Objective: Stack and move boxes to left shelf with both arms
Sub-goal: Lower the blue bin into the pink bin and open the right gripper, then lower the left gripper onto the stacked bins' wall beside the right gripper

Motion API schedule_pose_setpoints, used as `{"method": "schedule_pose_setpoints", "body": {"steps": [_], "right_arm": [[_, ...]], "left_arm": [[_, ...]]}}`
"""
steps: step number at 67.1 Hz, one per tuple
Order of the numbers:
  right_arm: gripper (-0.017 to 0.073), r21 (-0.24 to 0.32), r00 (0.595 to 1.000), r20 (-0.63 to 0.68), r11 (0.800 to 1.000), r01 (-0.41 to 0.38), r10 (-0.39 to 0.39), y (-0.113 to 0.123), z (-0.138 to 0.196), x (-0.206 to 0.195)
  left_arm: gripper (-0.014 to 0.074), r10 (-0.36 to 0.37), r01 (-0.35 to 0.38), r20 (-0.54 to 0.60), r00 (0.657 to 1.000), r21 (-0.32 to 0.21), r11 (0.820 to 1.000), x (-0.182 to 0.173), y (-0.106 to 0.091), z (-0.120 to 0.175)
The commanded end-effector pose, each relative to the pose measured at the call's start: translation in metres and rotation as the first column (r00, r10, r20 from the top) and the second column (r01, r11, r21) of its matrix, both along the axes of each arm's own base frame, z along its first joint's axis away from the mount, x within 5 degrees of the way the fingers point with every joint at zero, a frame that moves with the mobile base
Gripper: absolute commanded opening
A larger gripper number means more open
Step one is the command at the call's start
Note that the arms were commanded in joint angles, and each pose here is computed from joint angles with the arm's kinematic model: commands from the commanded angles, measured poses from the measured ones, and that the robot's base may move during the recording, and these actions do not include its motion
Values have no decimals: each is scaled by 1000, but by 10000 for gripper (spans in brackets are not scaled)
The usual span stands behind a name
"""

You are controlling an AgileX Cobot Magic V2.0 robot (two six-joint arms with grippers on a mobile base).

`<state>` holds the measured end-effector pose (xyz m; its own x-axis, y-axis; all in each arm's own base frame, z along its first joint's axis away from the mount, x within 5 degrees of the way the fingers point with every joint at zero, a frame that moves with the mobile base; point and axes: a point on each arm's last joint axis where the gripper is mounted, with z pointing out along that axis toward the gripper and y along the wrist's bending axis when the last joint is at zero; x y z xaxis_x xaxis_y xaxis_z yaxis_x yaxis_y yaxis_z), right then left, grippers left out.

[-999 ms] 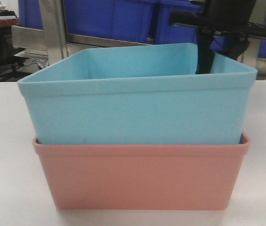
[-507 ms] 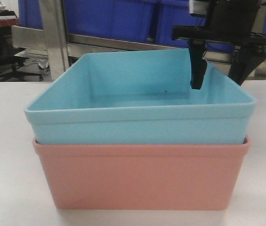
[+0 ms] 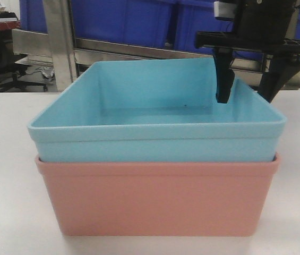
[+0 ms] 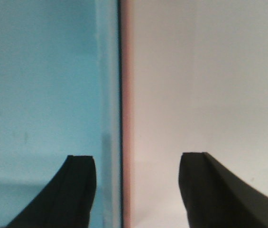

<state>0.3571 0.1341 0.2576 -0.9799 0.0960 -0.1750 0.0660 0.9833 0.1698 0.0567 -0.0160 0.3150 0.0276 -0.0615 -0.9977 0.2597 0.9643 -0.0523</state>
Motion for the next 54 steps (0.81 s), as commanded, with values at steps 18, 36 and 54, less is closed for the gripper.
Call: {"method": "schedule_pose_setpoints", "body": {"steps": [18,36,54], "right_arm": [[487,22,995,104,1000,-13,11,-7,31,-18],[487,17,993,113,999,-48,45,-5,35,-23],[487,37,991,131,998,-48,42,9,36,-26]], "left_arm": [[456,16,-12,123,992,-41,999,-1,2,18],[456,16,-12,123,992,-41,999,-1,2,18],[456,17,-12,123,992,-41,999,-1,2,18]]}}
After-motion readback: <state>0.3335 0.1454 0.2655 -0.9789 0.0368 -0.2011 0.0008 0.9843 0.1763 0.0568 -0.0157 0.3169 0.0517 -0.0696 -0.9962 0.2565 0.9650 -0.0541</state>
